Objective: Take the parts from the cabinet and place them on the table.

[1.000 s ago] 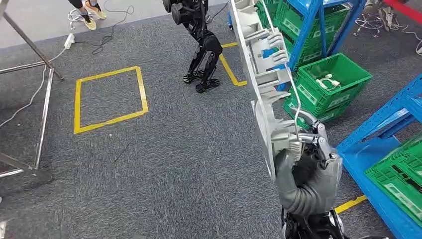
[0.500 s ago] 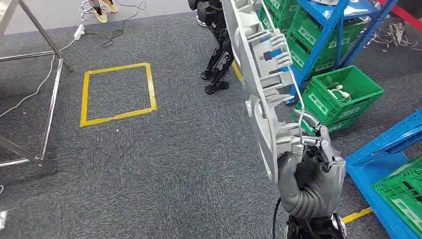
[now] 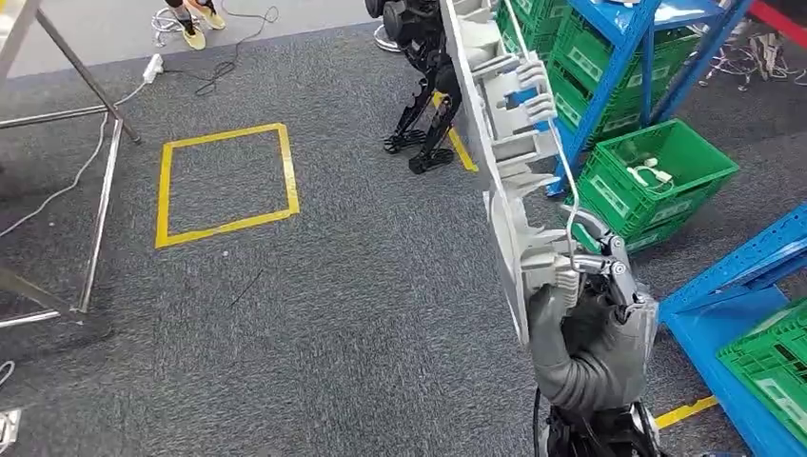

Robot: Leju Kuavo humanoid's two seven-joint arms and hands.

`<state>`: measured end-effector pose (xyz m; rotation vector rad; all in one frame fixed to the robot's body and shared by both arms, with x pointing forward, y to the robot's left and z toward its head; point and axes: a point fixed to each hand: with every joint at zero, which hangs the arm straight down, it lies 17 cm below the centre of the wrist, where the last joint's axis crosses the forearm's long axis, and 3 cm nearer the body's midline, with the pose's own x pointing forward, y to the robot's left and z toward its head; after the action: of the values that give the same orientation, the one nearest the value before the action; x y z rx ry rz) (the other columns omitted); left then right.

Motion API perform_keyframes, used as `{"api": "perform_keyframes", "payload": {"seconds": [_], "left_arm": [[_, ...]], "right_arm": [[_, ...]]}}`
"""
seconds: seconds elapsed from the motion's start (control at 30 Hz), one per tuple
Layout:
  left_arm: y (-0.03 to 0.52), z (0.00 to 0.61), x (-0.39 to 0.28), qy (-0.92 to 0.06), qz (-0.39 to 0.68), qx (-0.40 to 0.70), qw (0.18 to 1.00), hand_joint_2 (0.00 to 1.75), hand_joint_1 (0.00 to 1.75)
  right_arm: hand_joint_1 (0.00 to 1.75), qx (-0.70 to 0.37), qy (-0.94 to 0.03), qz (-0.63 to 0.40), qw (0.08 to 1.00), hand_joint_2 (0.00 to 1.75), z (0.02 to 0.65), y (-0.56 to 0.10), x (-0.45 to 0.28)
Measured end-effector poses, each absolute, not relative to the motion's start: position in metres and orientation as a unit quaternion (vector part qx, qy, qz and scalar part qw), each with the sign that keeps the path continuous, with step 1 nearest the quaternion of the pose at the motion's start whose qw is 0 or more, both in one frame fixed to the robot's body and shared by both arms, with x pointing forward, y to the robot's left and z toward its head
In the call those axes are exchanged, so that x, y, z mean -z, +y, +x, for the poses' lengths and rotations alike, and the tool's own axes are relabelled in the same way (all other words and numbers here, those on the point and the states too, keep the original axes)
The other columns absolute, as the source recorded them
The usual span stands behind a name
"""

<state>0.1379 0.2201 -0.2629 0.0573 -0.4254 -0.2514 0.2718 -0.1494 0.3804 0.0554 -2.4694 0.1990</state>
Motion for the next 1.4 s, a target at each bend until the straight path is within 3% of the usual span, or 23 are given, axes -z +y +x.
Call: {"api": "perform_keyframes", "payload": {"seconds": [1.4], "left_arm": [[0.2207,0.1382,0.2629,-0.211,0.029,0.124,0.969,1.75,0.00]], "right_arm": [[1.75,-0.076,-0.942,0.021,0.325,1.75,0.2718,-0.1494,-0.3808]]}}
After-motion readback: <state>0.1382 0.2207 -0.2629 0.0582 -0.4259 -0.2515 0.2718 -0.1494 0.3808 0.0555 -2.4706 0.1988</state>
